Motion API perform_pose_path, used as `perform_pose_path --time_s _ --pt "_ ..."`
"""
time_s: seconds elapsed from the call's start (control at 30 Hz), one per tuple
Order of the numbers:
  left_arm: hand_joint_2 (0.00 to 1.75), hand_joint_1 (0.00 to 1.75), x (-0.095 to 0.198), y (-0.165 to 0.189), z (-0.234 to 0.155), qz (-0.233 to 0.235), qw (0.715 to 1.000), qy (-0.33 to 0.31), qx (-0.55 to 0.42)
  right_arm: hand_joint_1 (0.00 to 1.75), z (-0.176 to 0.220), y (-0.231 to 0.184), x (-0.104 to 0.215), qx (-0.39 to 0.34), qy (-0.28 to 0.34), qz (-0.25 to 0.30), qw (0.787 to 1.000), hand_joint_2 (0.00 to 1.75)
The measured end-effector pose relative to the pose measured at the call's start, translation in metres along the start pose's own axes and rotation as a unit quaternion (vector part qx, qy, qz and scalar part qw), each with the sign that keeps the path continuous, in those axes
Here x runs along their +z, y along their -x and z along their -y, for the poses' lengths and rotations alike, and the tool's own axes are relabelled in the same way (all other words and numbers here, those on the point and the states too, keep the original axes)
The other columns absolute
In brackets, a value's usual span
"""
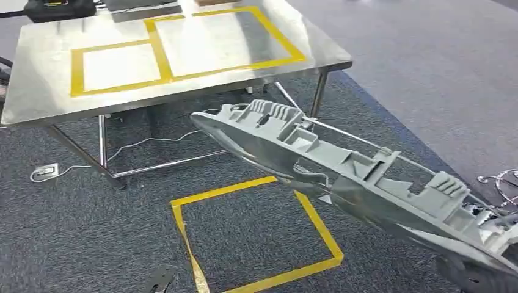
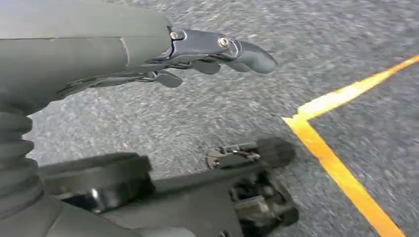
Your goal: Take the parts from the cabinet and place them on the table.
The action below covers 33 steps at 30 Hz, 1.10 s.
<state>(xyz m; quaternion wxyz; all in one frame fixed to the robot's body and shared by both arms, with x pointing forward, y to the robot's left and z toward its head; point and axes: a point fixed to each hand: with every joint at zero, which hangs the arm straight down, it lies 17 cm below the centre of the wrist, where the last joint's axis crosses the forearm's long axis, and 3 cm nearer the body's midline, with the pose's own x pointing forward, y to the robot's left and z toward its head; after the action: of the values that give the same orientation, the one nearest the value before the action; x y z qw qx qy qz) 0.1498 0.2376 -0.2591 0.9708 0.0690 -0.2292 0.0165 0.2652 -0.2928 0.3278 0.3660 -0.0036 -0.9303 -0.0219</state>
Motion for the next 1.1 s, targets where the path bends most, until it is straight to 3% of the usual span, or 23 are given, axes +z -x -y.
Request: perform_pose_path --time_s 1.1 --pt "1.75 0.0 0.002 -0.002 0.011 0.002 1.0 0.015 -0.013 1.75 0.001 -0.003 -0.002 -0.002 0.005 0.002 1.0 1.75"
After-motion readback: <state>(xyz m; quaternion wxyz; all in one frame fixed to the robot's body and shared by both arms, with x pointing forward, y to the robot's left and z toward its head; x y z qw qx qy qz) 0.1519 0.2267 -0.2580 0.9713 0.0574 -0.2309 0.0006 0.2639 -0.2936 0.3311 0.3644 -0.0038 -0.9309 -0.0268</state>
